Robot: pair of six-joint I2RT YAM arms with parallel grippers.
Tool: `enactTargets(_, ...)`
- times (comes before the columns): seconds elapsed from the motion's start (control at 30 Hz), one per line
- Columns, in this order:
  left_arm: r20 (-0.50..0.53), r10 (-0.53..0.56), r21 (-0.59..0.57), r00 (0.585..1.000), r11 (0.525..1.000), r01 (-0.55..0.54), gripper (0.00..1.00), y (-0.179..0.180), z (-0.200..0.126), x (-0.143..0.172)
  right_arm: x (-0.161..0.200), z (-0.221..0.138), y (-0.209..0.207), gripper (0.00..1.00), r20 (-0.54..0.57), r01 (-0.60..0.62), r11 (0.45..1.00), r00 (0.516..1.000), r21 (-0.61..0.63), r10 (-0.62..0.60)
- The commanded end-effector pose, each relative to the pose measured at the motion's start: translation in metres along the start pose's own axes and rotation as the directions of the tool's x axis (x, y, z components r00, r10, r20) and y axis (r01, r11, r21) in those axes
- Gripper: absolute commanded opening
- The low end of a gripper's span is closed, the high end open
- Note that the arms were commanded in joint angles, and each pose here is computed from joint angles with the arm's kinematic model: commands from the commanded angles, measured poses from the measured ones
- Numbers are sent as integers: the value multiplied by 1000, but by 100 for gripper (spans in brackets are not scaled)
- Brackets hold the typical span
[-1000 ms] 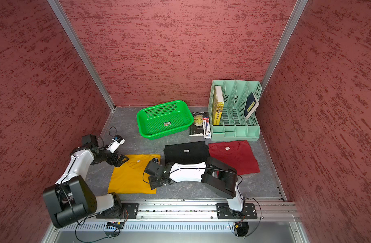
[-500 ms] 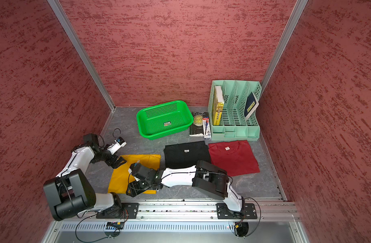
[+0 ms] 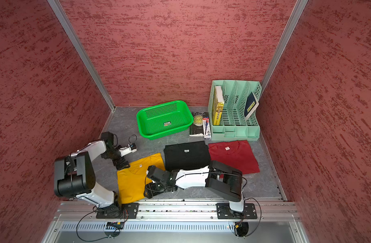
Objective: Put the folded t-shirts into the basket
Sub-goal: Pick up the T-shirt from the center of the board.
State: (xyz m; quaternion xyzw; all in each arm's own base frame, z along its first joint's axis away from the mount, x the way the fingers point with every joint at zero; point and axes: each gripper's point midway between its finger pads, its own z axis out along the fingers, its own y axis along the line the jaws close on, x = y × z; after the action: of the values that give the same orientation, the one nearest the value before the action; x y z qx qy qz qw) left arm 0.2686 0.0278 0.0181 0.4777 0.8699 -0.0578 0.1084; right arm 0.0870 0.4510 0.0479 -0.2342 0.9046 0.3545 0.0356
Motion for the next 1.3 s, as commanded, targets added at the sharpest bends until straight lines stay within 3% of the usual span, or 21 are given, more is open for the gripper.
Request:
enactTargets(0.0,-46,31,32,998,999,-30,98,-6,4,6,10,-15,-30,69,-11,-5,990,1000,140,6)
enactTargets(0.1,-46,24,90,999,996,-20,93,-17,2,6,-11,-31,-9,70,49,52,991,997,126,-58)
enactTargets(0.33,-26,-10,215,1000,976,15,85,-46,-26,11,-64,-76,-2,76,169,125,932,967,340,-191)
enactTargets(0.43,-12,-29,216,1000,976,31,85,-49,-39,12,-89,-90,-8,79,234,119,903,944,414,-232)
enactTargets(0.63,-43,-52,232,998,971,60,86,-58,-20,19,-129,-92,-20,79,317,16,921,936,389,-150)
enactTargets(0.8,-108,-29,130,994,991,43,85,-42,8,27,-145,-82,-25,77,324,-31,935,942,355,-92)
enactTargets(0.93,-134,-31,102,990,994,45,67,-33,13,31,-155,-78,-33,77,326,-59,940,943,337,-57)
enactTargets(1.13,-125,-14,115,992,993,29,11,-39,6,26,-170,-74,-40,78,311,-95,956,951,278,4)
enactTargets(1.2,-106,7,108,994,994,5,1,-43,-2,19,-175,-73,-43,78,299,-134,956,953,259,53)
enactTargets(1.27,-84,43,92,995,995,-36,0,-50,-9,12,-179,-74,-48,78,283,-192,950,952,245,119)
